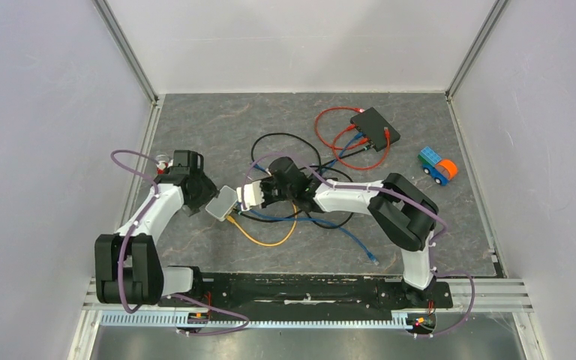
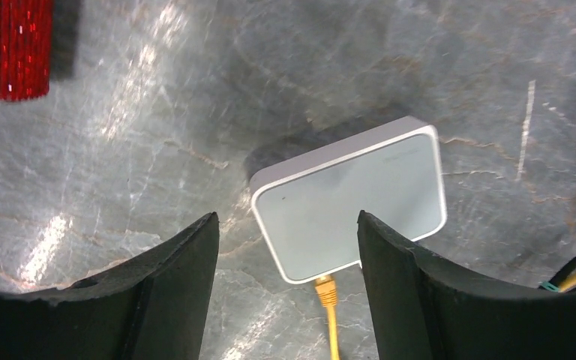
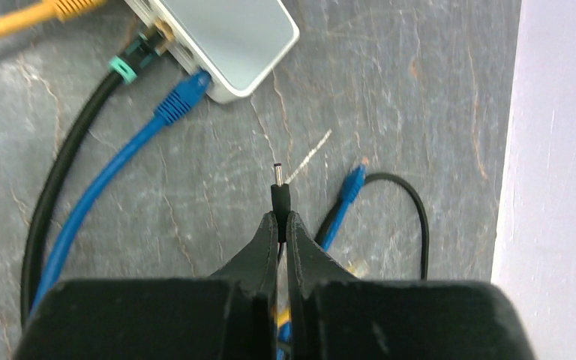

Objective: Insert the plug into the switch port
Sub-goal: Insert the power into the switch port.

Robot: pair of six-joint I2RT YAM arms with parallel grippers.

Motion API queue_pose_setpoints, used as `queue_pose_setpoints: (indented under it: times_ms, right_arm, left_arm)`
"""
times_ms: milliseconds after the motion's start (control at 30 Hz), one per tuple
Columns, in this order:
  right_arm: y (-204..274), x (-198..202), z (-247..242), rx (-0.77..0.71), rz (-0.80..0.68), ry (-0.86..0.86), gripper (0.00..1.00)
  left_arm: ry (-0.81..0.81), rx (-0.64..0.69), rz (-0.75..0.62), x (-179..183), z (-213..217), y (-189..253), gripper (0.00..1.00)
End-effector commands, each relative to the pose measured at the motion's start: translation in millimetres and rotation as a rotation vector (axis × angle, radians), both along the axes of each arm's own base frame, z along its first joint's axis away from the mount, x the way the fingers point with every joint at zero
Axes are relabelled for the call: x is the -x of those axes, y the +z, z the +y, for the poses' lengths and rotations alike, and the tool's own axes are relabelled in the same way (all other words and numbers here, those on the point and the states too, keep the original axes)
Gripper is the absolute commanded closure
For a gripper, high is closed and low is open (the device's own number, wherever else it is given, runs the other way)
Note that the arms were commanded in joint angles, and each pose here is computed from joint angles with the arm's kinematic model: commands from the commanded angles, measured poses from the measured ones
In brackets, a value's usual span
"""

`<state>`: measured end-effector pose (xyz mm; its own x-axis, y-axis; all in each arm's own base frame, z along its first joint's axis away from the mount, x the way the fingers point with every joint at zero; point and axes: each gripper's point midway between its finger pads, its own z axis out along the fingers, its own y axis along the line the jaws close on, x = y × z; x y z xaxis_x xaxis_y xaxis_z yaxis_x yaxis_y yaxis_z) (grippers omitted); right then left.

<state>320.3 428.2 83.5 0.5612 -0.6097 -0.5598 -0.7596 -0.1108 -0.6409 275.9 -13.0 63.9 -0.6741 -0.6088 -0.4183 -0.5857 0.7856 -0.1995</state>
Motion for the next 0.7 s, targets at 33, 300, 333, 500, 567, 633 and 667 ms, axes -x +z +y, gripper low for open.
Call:
queue_pose_setpoints:
  times_ms: [33,300,333,500,567,633,667]
  right_arm:
    - [11.0,3.6,30.5,-0.018,-0.07,0.055,1.0]
    - [14.3,4.1,24.3,-0.048,-0.064,0.015,1.0]
    - [18.2,3.8,22.1,-0.058,-0.067,0.009,1.0]
    - [30.6,5.4,14.3,-0.106,-0.069,-0.005,1.0]
    - [32.8,6.2,11.3,-0.114,-0.07,-0.007,1.0]
    - [35.3,6.7,9.3,-0.119,-0.071,-0.009,1.0]
    - [36.5,6.8,8.4,-0.122,-0.072,-0.01,1.0]
  left_arm:
    - [0.09,0.055,-0.049,9.1,-2.5,-0.8,0.22]
    - [0.12,0.177,-0.14,26.9,-19.4,-0.7,0.32]
    - [0.125,0.193,-0.146,28.3,-21.9,1.3,0.36]
    - [0.156,0.242,-0.145,43.1,-34.0,4.2,0.48]
    - [0.168,0.254,-0.132,49.6,-36.9,-0.2,0.48]
    - [0.184,0.265,-0.115,53.7,-39.6,-7.8,0.48]
    - [0.185,0.267,-0.11,53.9,-41.8,-10.6,0.48]
